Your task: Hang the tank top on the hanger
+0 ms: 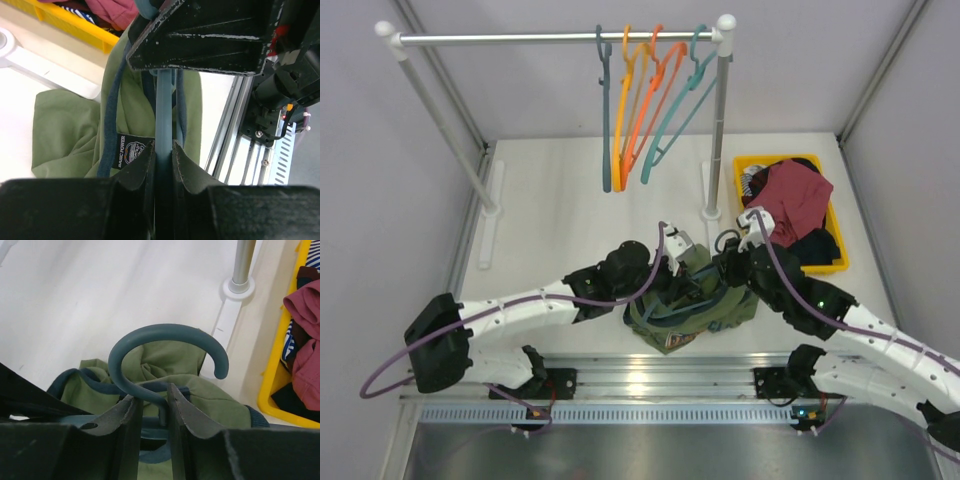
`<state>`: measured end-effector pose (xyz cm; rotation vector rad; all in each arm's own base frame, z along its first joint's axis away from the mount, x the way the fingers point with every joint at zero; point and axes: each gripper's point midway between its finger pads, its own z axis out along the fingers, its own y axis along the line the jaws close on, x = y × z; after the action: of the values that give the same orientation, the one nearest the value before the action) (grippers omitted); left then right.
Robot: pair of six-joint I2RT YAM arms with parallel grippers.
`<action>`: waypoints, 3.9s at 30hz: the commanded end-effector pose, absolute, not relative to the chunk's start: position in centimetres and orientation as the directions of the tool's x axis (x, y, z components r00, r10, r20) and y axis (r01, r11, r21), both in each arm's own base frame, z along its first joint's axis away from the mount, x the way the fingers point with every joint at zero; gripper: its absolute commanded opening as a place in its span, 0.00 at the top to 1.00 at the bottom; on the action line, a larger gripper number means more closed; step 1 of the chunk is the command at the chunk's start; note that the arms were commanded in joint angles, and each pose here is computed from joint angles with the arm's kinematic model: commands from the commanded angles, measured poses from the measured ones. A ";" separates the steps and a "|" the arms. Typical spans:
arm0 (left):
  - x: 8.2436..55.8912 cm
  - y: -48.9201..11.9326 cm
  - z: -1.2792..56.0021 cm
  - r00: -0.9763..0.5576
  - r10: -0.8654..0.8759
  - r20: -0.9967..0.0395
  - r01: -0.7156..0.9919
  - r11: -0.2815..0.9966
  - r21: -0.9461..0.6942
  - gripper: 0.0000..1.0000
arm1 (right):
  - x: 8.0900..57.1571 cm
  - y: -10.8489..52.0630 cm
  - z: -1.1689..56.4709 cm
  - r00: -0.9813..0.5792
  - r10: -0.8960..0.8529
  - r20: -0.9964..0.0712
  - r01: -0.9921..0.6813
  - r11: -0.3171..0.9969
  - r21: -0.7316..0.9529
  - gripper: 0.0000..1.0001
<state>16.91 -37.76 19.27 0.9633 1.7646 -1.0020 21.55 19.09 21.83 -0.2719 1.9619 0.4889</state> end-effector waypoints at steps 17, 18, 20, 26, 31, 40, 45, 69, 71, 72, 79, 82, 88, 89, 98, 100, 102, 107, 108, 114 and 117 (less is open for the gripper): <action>19.2 -37.2 22.6 -0.381 0.064 -0.922 0.804 0.515 -0.297 0.60 | 22.4 18.6 22.8 -0.283 0.052 -0.958 -0.315 0.938 0.144 1.00; 19.3 -37.1 22.7 -0.383 0.058 -0.922 0.796 0.526 -0.298 0.59 | 22.4 18.5 22.7 -0.280 0.049 -0.959 -0.310 0.940 0.139 1.00; 19.7 -36.7 22.9 -0.390 0.037 -0.920 0.774 0.554 -0.306 0.58 | 22.4 18.4 22.6 -0.277 0.044 -0.960 -0.310 0.942 0.132 1.00; 20.4 -34.8 23.0 -0.411 0.006 -0.912 0.706 0.634 -0.314 0.54 | 22.1 18.1 22.5 -0.262 0.019 -0.965 -0.326 0.939 0.107 1.00; 21.2 -32.0 22.9 -0.439 -0.069 -0.896 0.593 0.727 -0.347 0.54 | 21.9 17.6 22.1 -0.259 -0.016 -0.966 -0.336 0.939 0.074 1.00; 21.0 -25.1 21.5 -0.499 -0.216 -0.839 0.324 0.852 -0.411 0.53 | 21.4 17.7 22.0 -0.258 -0.041 -0.965 -0.362 0.930 0.058 1.00; 21.0 -23.3 19.3 -0.561 -0.181 -0.808 0.205 0.915 -0.347 0.55 | 20.9 18.4 22.3 -0.249 -0.042 -0.967 -0.401 0.914 0.063 1.00; 16.9 -26.2 11.3 -0.797 -0.013 -0.604 0.246 0.906 -0.344 0.64 | 21.0 17.7 22.5 -0.253 -0.038 -0.967 -0.350 0.935 0.055 1.00; 16.7 -26.0 11.0 -0.802 -0.009 -0.597 0.246 0.906 -0.344 0.67 | 21.1 17.6 22.4 -0.254 -0.042 -0.966 -0.343 0.938 0.049 1.00; 16.6 -25.9 10.9 -0.804 -0.008 -0.594 0.245 0.906 -0.345 0.67 | 21.1 17.6 22.5 -0.256 -0.039 -0.966 -0.340 0.939 0.052 1.00; 15.8 -25.4 10.4 -0.816 0.004 -0.578 0.255 0.900 -0.353 0.80 | 21.3 17.6 22.7 -0.260 -0.031 -0.965 -0.323 0.945 0.057 1.00; 15.3 -25.1 9.6 -0.826 0.016 -0.563 0.255 0.902 -0.349 0.81 | 21.4 17.5 22.7 -0.261 -0.034 -0.965 -0.316 0.947 0.052 1.00; 15.1 -25.1 9.2 -0.827 0.013 -0.562 0.259 0.896 -0.361 0.72 | 21.4 17.5 22.8 -0.264 -0.025 -0.964 -0.314 0.948 0.061 1.00; 15.2 -25.1 9.1 -0.826 0.011 -0.564 0.258 0.896 -0.361 0.71 | 21.4 17.5 22.7 -0.266 -0.027 -0.964 -0.310 0.949 0.059 1.00; 16.1 -26.2 9.7 -0.804 -0.017 -0.594 0.265 0.884 -0.385 0.69 | 21.3 17.4 22.7 -0.270 -0.023 -0.963 -0.308 0.949 0.064 1.00; 16.5 -26.4 10.2 -0.794 -0.033 -0.607 0.262 0.882 -0.391 0.69 | 21.3 17.3 22.7 -0.270 -0.024 -0.963 -0.307 0.950 0.062 1.00; 17.0 -26.5 10.7 -0.779 -0.048 -0.625 0.258 0.884 -0.389 0.69 | 21.3 17.3 22.6 -0.271 -0.027 -0.962 -0.307 0.950 0.060 1.00; 17.7 -26.7 10.8 -0.768 -0.034 -0.640 0.259 0.897 -0.358 0.68 | 21.3 17.3 22.7 -0.269 -0.027 -0.963 -0.308 0.950 0.059 1.00; 17.7 -26.6 10.2 -0.773 -0.022 -0.634 0.253 0.905 -0.341 0.68 | 21.4 17.3 22.7 -0.270 -0.026 -0.962 -0.306 0.950 0.060 1.00; 17.8 -26.6 9.7 -0.785 -0.001 -0.620 0.246 0.917 -0.312 0.81 | 21.3 17.1 22.7 -0.268 -0.023 -0.963 -0.299 0.952 0.060 1.00; 17.6 -26.1 10.4 -0.781 -0.005 -0.624 0.246 0.917 -0.315 0.98 | 21.4 16.9 22.9 -0.266 -0.023 -0.964 -0.288 0.956 0.056 1.00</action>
<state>16.79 -25.60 7.89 0.1896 2.4852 -0.4706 21.16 16.52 19.56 -0.2957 1.8925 0.2055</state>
